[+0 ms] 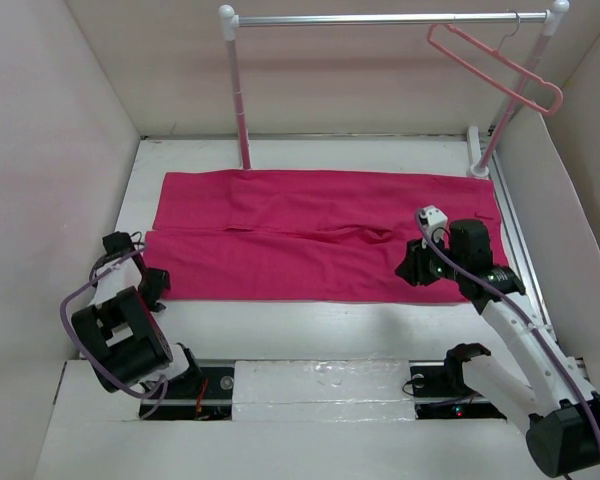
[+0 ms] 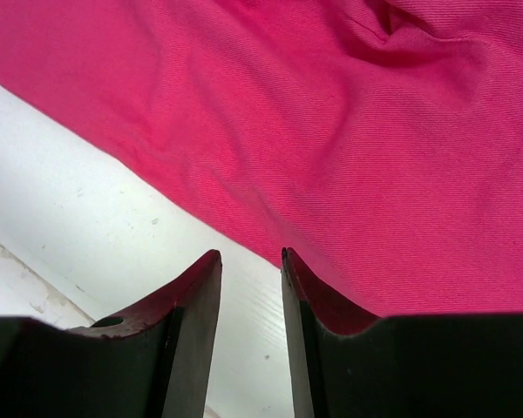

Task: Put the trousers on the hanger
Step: Fold the trousers at the center of the board.

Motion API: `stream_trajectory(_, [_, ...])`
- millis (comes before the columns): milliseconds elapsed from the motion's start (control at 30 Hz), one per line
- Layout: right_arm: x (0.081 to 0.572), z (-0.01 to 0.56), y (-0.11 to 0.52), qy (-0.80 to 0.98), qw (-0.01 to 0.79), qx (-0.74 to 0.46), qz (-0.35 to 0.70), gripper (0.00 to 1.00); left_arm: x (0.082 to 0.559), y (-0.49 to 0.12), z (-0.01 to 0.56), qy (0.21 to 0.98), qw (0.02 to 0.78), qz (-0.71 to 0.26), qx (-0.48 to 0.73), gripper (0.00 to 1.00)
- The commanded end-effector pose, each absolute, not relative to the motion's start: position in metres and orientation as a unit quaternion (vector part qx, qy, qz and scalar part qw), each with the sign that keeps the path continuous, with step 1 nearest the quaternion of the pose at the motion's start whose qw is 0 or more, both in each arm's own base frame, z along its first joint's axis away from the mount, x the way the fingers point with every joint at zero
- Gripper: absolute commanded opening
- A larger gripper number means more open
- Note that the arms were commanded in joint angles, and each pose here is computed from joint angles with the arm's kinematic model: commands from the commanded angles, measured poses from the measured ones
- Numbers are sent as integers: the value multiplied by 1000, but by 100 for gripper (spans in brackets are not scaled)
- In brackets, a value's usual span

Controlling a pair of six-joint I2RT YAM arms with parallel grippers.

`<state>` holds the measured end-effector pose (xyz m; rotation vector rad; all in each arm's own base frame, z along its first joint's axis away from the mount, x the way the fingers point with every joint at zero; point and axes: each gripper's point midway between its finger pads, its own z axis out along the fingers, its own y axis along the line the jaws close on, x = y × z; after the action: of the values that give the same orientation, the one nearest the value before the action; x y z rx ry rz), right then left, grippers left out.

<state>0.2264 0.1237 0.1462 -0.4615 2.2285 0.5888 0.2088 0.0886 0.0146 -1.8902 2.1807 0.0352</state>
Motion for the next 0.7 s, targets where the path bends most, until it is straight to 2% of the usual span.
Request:
stream_trajectory(0, [233,156,120,870,405,-179,217,40,197,85,-16,749,96,23,-655,46])
stream_trajectory(67, [237,159,114,872,410,-168,207,44,201,87,-19,749,103,21,-655,28])
stream_trajectory(100, [240,156,100,884,405,-142,184,45,202,90,-18,747,109,26,-655,16])
stream_trajectory(133, [241,157,94,889,403,-128,176,47,204,92,-16,748,116,26,-653,0])
stream_trajectory(200, [242,152,78,901,392,-99,155,54,215,100,-2,754,144,25,-640,0])
stream_trajectory(333, [242,134,22,922,371,44,100,66,241,114,45,754,230,9,-616,0])
stream_trajectory(367, [242,131,15,923,368,64,98,67,248,117,63,749,267,0,-607,0])
stream_trajectory(500, [242,119,-25,928,330,165,58,67,260,121,109,746,336,4,-575,0])
stream_trajectory(667, [240,107,-76,921,279,271,1,62,266,113,130,747,361,-20,-557,0])
